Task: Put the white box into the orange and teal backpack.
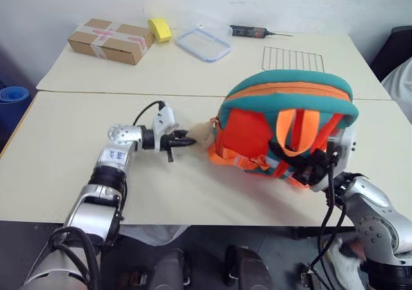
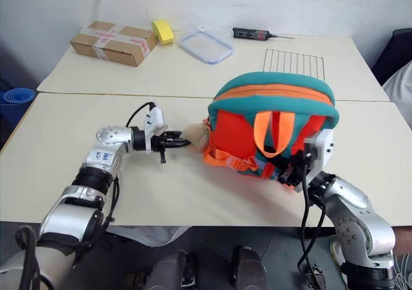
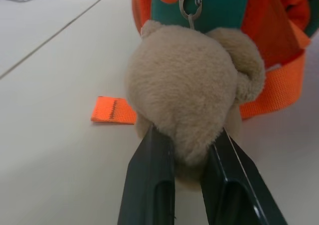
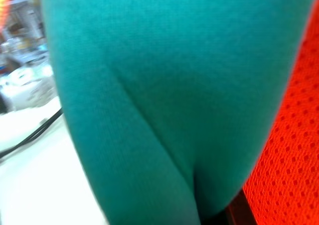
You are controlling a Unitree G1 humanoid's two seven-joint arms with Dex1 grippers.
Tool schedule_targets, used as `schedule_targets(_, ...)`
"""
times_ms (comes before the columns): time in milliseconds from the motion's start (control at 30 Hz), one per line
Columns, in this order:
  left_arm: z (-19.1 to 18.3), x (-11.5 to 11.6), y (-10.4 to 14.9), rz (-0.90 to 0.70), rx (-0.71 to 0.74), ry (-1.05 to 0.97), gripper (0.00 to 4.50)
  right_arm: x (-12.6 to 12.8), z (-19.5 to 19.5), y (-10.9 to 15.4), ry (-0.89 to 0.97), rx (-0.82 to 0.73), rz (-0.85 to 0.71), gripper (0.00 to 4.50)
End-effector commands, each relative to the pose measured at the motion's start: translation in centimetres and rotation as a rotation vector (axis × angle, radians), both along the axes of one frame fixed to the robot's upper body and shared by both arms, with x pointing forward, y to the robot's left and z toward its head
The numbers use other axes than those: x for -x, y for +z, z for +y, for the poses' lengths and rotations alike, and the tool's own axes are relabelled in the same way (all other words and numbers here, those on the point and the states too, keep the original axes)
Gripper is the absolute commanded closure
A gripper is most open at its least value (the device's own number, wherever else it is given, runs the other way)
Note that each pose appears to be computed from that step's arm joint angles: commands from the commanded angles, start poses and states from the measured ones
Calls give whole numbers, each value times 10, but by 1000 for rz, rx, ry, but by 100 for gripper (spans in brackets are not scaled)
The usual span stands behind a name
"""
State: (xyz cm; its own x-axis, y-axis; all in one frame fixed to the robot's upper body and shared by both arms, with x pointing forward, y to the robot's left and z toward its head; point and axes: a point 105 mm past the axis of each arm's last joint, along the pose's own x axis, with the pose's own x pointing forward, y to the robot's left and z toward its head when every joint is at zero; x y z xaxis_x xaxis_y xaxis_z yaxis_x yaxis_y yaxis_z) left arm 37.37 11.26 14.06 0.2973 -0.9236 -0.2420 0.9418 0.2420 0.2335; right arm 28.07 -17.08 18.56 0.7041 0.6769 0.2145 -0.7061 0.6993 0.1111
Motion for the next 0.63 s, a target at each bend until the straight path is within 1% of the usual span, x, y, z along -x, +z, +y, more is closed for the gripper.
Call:
schedule_targets(33, 18, 15, 14, 18, 9, -18, 267, 2, -12, 11, -66, 47, -106, 388)
schedule_targets(100, 34, 29, 16, 42, 5, -14, 205, 15, -11, 3, 2, 204, -132, 333)
schedule_targets(167, 50, 41, 17, 42, -9, 15, 147, 28, -18, -3, 55, 301, -130, 270)
schedule_targets(233, 65, 50, 18, 25, -8, 47, 94, 35, -36, -3, 26, 351, -146, 207)
schedule_targets(267, 75, 56, 18, 21, -17, 64, 65, 40, -49, -6, 11, 388, -131, 175)
schedule_targets(333, 99, 74, 9, 38, -69, 99, 9, 52, -85, -14, -30, 478, -82, 110)
schedule_targets(433, 121, 97, -5, 44, -147, 149, 9, 63, -131, -23, -104, 604, -48, 7)
schedule_targets(533, 129, 107, -10, 23, -171, 186, 9, 66, -154, -29, -121, 704, -46, 3)
schedule_targets(633, 129, 111, -10, 0, -143, 209, 9, 60, -158, -31, -116, 741, -76, 3)
